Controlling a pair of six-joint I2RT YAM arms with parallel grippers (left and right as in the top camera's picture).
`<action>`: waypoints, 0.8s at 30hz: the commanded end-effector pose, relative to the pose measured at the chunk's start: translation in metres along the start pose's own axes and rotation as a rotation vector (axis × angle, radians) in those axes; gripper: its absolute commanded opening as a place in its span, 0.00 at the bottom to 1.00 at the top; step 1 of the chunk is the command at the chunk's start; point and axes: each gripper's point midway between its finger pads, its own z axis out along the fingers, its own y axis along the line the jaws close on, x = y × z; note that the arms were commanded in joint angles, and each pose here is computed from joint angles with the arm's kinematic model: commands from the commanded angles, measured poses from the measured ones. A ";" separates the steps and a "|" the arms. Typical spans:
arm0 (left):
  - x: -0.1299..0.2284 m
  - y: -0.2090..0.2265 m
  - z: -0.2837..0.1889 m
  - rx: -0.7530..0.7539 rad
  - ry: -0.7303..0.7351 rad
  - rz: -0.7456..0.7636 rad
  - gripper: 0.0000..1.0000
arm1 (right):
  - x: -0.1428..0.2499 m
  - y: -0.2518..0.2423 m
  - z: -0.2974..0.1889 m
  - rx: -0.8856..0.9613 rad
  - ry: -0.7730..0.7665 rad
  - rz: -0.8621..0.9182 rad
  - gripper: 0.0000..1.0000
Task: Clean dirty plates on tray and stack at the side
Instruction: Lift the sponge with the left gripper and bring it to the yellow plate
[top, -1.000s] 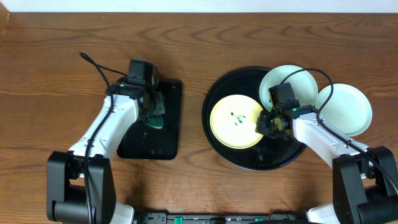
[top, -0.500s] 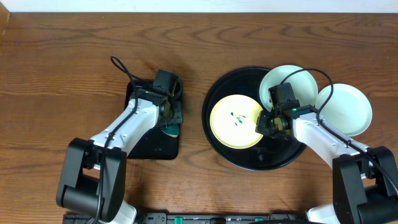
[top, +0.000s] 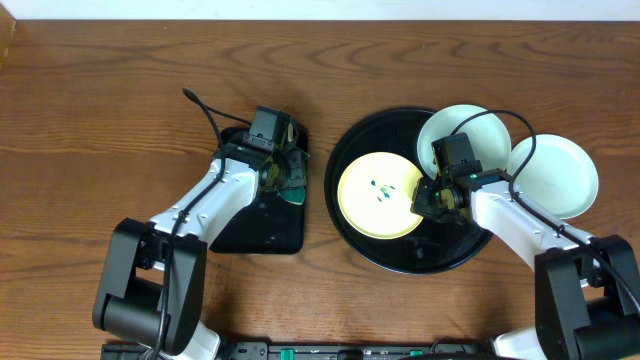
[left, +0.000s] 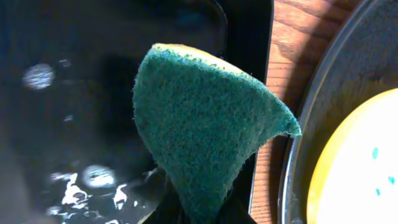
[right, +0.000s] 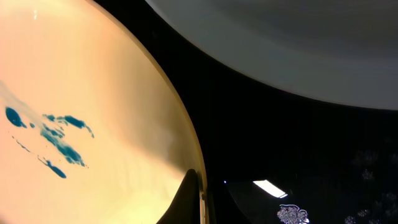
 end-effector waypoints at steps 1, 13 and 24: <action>0.005 -0.006 0.002 0.031 0.019 -0.005 0.07 | 0.017 -0.009 0.012 0.029 0.051 -0.002 0.01; -0.013 -0.016 -0.032 0.020 -0.011 0.093 0.08 | 0.017 -0.008 0.012 0.028 0.052 -0.002 0.01; -0.026 -0.086 -0.052 0.248 -0.081 0.133 0.08 | 0.017 -0.008 0.012 0.026 0.053 -0.001 0.01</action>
